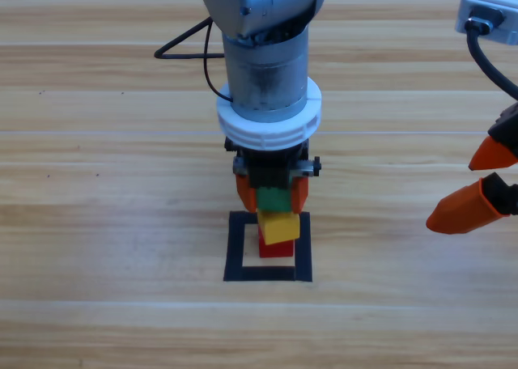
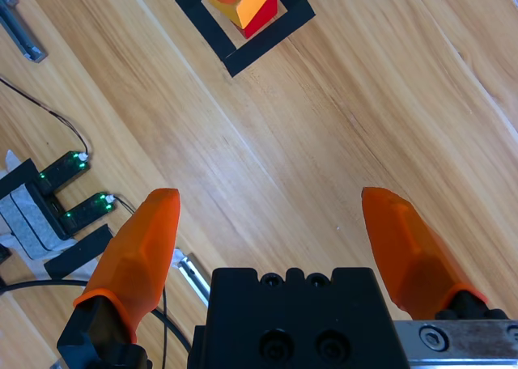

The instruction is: Stack the blocks in the rectangular block: red at the bottom, yellow in the middle, green on top

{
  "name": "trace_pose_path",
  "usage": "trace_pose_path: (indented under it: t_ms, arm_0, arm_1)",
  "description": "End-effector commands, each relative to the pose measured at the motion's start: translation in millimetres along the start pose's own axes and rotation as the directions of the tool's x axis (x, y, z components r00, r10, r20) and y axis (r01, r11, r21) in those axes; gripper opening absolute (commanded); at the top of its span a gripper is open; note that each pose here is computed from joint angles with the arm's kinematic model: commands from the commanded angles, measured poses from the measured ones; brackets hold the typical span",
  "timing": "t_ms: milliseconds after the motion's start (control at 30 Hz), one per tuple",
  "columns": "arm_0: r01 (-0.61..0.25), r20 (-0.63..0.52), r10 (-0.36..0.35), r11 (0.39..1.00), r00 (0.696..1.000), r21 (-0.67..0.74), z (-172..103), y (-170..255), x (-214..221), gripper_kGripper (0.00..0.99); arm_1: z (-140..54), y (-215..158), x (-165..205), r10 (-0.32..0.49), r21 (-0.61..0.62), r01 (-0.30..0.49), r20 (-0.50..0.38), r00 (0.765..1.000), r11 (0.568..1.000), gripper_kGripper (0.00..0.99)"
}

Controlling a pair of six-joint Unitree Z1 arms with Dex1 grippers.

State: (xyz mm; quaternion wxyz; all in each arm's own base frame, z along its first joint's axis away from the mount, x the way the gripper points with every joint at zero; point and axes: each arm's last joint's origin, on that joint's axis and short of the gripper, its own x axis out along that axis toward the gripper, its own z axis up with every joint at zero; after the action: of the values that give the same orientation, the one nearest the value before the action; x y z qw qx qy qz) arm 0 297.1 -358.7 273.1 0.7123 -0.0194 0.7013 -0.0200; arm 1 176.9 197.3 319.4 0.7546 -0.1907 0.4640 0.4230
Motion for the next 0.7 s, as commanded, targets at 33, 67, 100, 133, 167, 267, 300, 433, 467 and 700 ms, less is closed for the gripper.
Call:
trace_pose_path:
  t_ms: [33,67,100,133,167,267,300,433,467,700]
  arm_0:
    - [-0.029,-0.025,0.028,0.999,0.999,-0.018,-5.2,-6.3,11.9,0.081]
    - [-0.028,-0.024,0.027,0.999,0.999,-0.018,-5.4,-6.2,11.1,0.081]
    - [-0.028,-0.024,0.027,0.999,0.999,-0.019,-5.4,-6.2,11.1,0.081]
    - [-0.028,-0.024,0.027,0.999,0.999,-0.021,-5.4,-6.2,10.8,0.081]
    - [-0.026,-0.023,0.026,0.999,0.999,-0.021,-5.3,-6.3,10.8,0.081]
    - [-0.026,-0.024,0.025,0.999,0.999,-0.021,-5.3,-6.3,10.8,0.081]
    - [-0.027,-0.025,0.026,0.999,0.999,-0.021,-5.2,-6.5,11.5,0.081]
    - [-0.03,-0.028,0.03,0.999,0.999,-0.024,-4.5,-7.2,14.1,0.081]
    - [-0.032,-0.029,0.031,0.999,0.999,-0.025,-4.4,-7.4,14.9,0.081]
    - [-0.032,-0.029,0.031,0.999,0.999,-0.039,-4.2,-7.6,15.3,0.083]
  arm_1:
    - [-6.2,-1.2,23.4,0.017,0.005,-0.016,-0.091,0.996,1.0,0.99]
    - [-6.2,-1.2,23.4,0.017,0.005,-0.016,-0.091,0.996,1.0,0.99]
    - [-6.2,-1.2,23.4,0.017,0.005,-0.016,-0.091,0.996,1.0,0.99]
    - [-6.2,-1.2,23.4,0.017,0.005,-0.016,-0.091,0.996,1.0,0.99]
    - [-6.2,-1.2,23.4,0.017,0.005,-0.016,-0.091,0.996,1.0,0.99]
    - [-6.6,-1.3,23.7,0.017,0.005,-0.016,-0.093,0.996,1.0,0.99]
    - [-6.6,-1.2,23.7,0.018,0.005,-0.018,-0.092,0.996,1.0,0.99]
    - [-6.6,-1.2,23.7,0.018,0.005,-0.018,-0.092,0.996,1.0,0.99]
    - [-6.6,-1.2,23.7,0.018,0.005,-0.018,-0.092,0.996,1.0,0.99]
    - [-6.6,-1.2,23.7,0.018,0.005,-0.018,-0.092,0.996,1.0,0.99]
